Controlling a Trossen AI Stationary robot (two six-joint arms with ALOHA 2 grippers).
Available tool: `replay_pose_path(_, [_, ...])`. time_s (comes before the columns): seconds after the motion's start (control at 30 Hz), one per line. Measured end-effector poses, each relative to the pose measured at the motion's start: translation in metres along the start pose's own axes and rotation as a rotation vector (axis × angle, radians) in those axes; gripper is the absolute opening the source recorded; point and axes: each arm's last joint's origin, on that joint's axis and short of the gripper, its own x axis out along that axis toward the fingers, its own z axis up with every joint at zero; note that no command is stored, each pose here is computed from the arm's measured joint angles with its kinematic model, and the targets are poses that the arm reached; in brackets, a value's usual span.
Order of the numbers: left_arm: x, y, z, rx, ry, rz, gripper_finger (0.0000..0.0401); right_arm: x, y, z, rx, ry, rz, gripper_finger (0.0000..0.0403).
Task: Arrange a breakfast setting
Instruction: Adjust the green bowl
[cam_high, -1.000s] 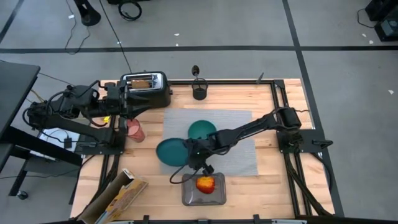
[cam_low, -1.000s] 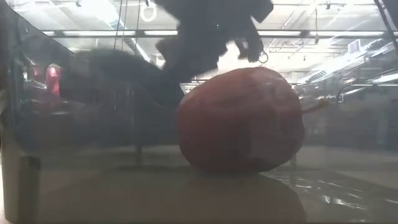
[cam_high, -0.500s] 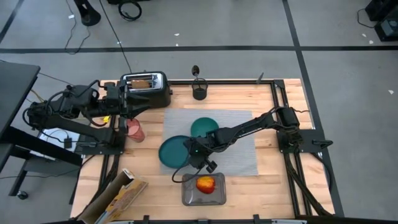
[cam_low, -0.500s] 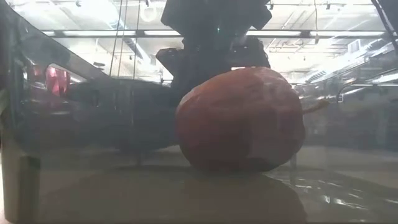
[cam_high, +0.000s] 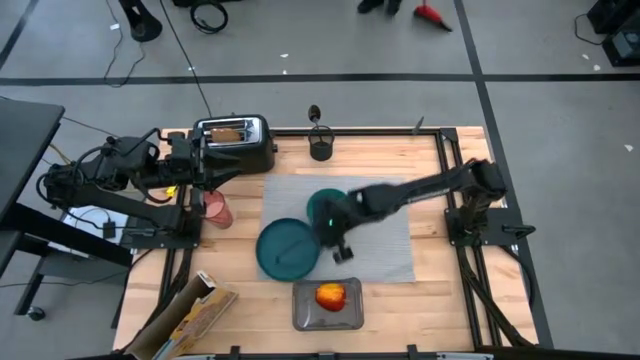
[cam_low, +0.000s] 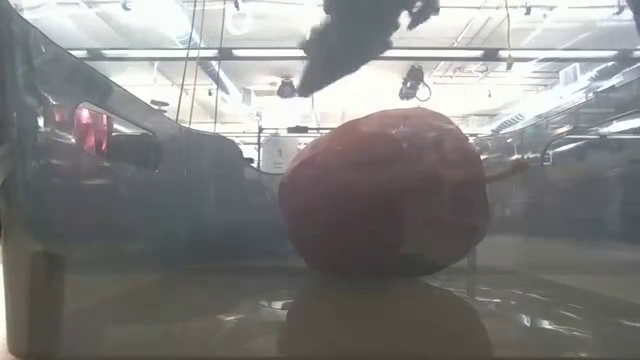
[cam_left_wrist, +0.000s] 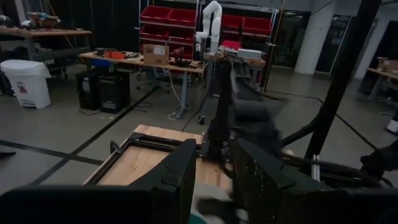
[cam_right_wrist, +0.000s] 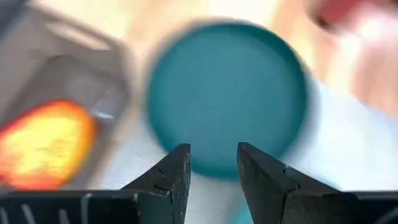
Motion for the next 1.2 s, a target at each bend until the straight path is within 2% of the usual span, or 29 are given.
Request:
replay_pose_path(0.17, [0.001, 0.000, 0.000, -0.048, 0.004, 0.000, 0.0117, -0.001, -0.041, -0.030, 0.251, 0.096, -0.122, 0.0135])
replay_pose_path(0.33, [0.002, -0.001, -0.002, -0.151, 0.016, -0.003, 0.0117, 0.020, -0.057, -0.062, 0.340, 0.236, -0.124, 0.0135])
replay_pose_path(0.63, [0.012, -0.013, -0.011, -0.150, 0.093, -0.049, 0.0117, 0.018, -0.053, -0.078, 0.355, 0.401, -0.065, 0.0135])
replay_pose_path(0.93, [0.017, -0.015, -0.013, -0.141, 0.108, -0.053, 0.0117, 0.014, -0.049, -0.086, 0.341, 0.504, -0.032, 0.0135])
replay_pose_path(1.2, [0.017, -0.015, -0.014, -0.138, 0.110, -0.053, 0.0117, 0.002, -0.048, -0.087, 0.327, 0.537, -0.053, 0.0136])
